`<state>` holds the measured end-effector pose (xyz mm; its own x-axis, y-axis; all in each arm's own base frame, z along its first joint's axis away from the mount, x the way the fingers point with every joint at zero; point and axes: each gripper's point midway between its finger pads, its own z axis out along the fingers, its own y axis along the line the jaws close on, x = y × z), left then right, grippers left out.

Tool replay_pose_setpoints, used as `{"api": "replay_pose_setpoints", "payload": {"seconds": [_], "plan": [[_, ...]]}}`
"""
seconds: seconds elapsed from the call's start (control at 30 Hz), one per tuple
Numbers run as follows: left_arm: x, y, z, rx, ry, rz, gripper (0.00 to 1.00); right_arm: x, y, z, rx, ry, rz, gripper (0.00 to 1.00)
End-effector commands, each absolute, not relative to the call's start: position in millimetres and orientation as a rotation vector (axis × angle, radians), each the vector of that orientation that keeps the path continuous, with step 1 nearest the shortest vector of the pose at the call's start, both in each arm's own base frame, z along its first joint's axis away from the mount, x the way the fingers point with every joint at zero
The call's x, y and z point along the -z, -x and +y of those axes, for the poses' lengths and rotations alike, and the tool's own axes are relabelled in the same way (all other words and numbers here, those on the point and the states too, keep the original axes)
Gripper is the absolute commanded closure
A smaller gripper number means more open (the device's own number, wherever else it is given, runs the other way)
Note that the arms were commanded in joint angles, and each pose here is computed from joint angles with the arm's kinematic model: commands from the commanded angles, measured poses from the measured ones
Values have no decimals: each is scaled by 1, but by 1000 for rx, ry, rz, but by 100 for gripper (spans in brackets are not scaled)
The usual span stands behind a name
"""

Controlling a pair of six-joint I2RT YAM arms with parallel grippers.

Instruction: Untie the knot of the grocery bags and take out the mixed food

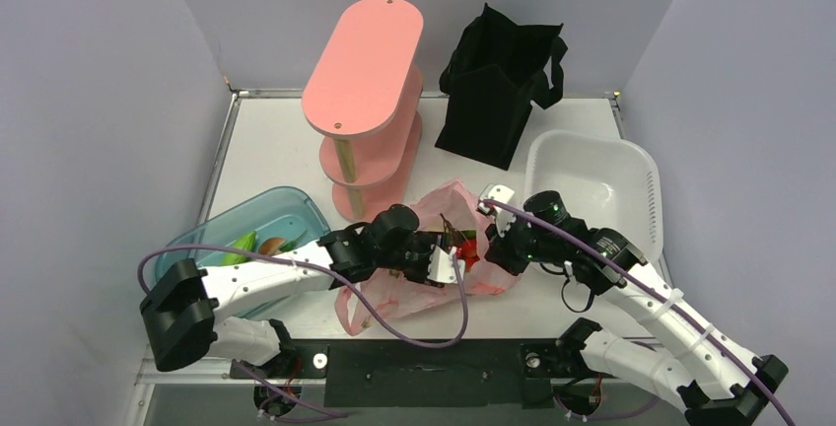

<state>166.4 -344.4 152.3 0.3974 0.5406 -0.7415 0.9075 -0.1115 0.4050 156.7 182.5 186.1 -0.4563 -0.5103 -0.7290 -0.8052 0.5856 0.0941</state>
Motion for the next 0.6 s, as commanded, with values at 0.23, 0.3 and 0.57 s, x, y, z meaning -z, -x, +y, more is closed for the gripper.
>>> {"api": "replay_pose_setpoints", "payload": {"seconds": [0.23, 0.3, 0.57], "plan": [[-98, -201, -370, 439, -1846, 1205, 41, -189, -163, 162, -440, 1086, 2121, 100], [-86, -205, -371, 424, -1868, 1225, 40, -187, -165, 160, -416, 1101, 2120, 100], [-63, -224, -365, 354, -1880, 1288, 55, -179, -165, 158, -404, 1124, 2129, 100]]}}
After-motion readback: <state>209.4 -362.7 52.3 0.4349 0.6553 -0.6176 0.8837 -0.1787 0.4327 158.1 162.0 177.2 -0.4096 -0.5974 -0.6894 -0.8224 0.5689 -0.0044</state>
